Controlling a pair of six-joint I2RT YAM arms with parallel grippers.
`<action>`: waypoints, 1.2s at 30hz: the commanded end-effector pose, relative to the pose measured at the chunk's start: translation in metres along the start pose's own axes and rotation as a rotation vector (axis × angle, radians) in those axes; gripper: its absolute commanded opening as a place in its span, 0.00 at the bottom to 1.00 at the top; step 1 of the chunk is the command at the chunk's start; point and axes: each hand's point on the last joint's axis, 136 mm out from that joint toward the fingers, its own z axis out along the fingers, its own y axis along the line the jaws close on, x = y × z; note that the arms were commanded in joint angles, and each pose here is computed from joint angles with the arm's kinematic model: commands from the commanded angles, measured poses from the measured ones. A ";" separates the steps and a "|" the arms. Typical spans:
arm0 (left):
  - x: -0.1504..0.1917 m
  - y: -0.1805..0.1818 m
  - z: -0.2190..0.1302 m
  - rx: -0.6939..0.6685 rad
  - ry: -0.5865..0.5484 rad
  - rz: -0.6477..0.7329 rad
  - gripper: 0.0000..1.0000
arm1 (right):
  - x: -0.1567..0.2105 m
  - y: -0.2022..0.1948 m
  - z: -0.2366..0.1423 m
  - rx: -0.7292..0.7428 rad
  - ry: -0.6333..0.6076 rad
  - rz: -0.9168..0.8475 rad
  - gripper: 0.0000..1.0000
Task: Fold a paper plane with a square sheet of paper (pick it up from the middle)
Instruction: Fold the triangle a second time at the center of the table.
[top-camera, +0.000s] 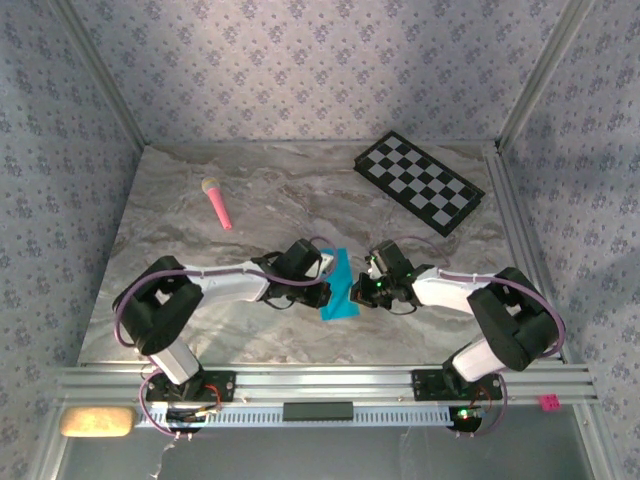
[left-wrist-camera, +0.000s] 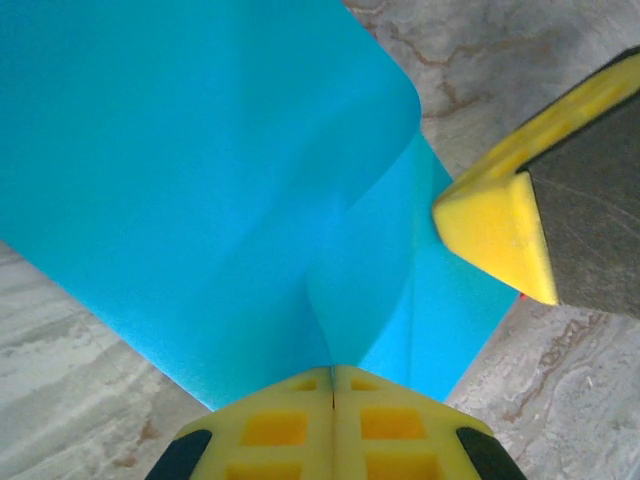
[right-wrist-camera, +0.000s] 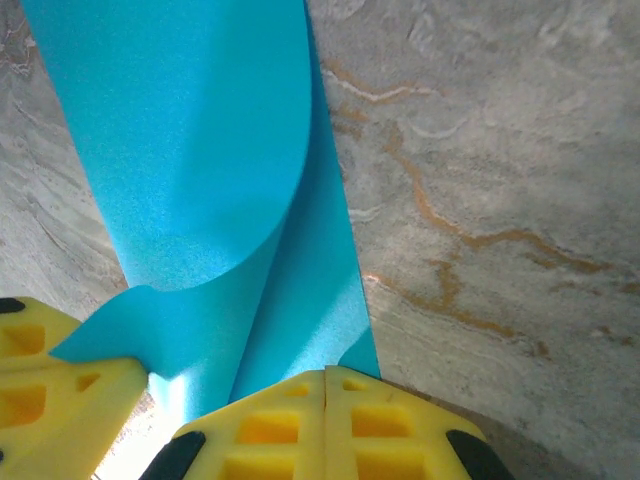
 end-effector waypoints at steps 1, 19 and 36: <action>-0.013 0.002 -0.003 -0.039 -0.017 0.035 0.02 | 0.017 -0.027 0.001 0.114 0.054 0.014 0.00; -0.009 0.006 0.001 -0.057 0.006 0.058 0.02 | 0.005 0.011 -0.011 0.006 0.031 -0.072 0.03; -0.010 0.007 0.001 -0.062 0.007 0.066 0.02 | 0.025 -0.013 0.003 0.091 0.111 -0.056 0.02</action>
